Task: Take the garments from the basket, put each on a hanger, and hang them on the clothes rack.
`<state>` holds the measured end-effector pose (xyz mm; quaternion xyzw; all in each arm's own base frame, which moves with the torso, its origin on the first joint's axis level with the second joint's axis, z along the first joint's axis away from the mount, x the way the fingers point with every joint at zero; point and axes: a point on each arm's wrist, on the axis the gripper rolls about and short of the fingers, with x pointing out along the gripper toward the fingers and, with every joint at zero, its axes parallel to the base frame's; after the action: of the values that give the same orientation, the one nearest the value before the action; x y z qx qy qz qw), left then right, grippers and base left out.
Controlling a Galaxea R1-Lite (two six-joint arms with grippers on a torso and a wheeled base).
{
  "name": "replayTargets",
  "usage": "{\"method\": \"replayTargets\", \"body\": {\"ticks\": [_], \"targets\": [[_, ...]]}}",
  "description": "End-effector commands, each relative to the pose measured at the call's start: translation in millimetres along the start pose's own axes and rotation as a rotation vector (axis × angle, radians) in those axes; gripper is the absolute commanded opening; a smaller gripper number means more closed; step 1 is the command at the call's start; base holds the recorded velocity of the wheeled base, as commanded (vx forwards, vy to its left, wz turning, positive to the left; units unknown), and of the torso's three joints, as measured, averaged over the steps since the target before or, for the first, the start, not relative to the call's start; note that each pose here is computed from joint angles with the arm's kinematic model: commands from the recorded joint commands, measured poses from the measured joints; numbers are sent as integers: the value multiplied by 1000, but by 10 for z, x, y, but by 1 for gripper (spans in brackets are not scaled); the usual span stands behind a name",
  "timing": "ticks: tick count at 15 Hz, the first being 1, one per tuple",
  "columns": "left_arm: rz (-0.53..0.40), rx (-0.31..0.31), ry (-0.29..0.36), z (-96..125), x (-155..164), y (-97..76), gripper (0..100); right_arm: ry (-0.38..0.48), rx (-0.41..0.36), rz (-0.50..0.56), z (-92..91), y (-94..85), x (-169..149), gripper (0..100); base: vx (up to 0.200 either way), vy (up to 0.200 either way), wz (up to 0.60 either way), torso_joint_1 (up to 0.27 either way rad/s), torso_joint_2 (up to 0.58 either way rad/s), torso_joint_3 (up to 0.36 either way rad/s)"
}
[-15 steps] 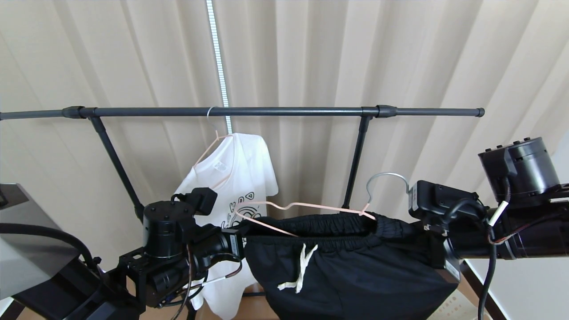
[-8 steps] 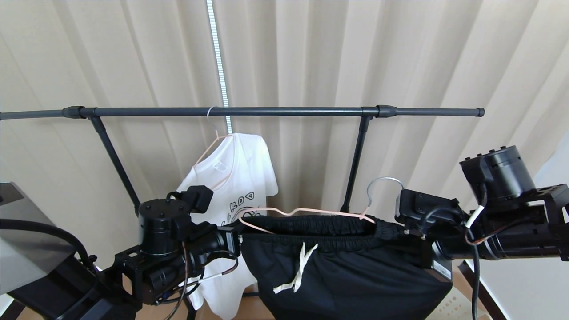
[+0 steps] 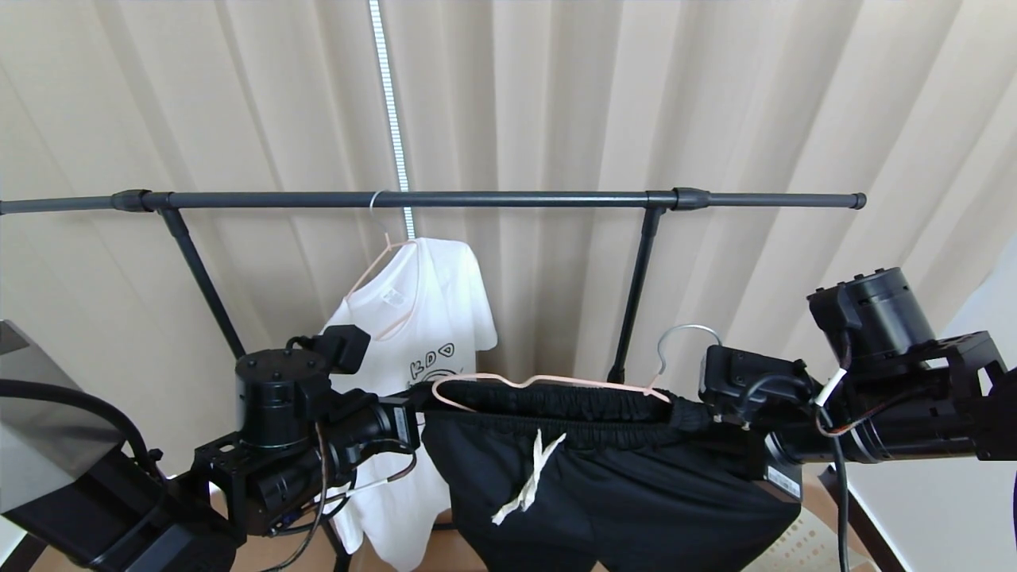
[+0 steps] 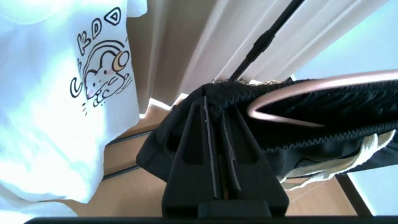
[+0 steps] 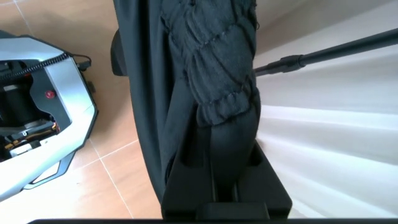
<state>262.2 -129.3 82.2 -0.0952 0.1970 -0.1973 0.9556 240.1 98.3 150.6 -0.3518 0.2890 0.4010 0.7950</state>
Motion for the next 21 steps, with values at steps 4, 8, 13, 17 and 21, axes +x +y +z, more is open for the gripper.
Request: {"method": "replayTargets", "body": {"ticks": [4,8,13,17,21], "targets": [[-9,14,-33,83,-49,-16,0,34,4,-7,-24,1,45,0,0,0,0,0,0,0],[-17,133,-74,219,-91,-64,0,87,6,-14,-55,-6,154,0,0,0,0,0,0,0],[0,215,-22,535,-171,-158,0,98,6,-21,-56,-12,165,0,0,0,0,0,0,0],[18,276,31,757,-316,-224,0,131,9,-22,-74,-29,251,0,0,0,0,0,0,0],[55,289,72,905,-317,-285,0,139,13,-19,-92,-50,336,0,0,0,0,0,0,0]]}}
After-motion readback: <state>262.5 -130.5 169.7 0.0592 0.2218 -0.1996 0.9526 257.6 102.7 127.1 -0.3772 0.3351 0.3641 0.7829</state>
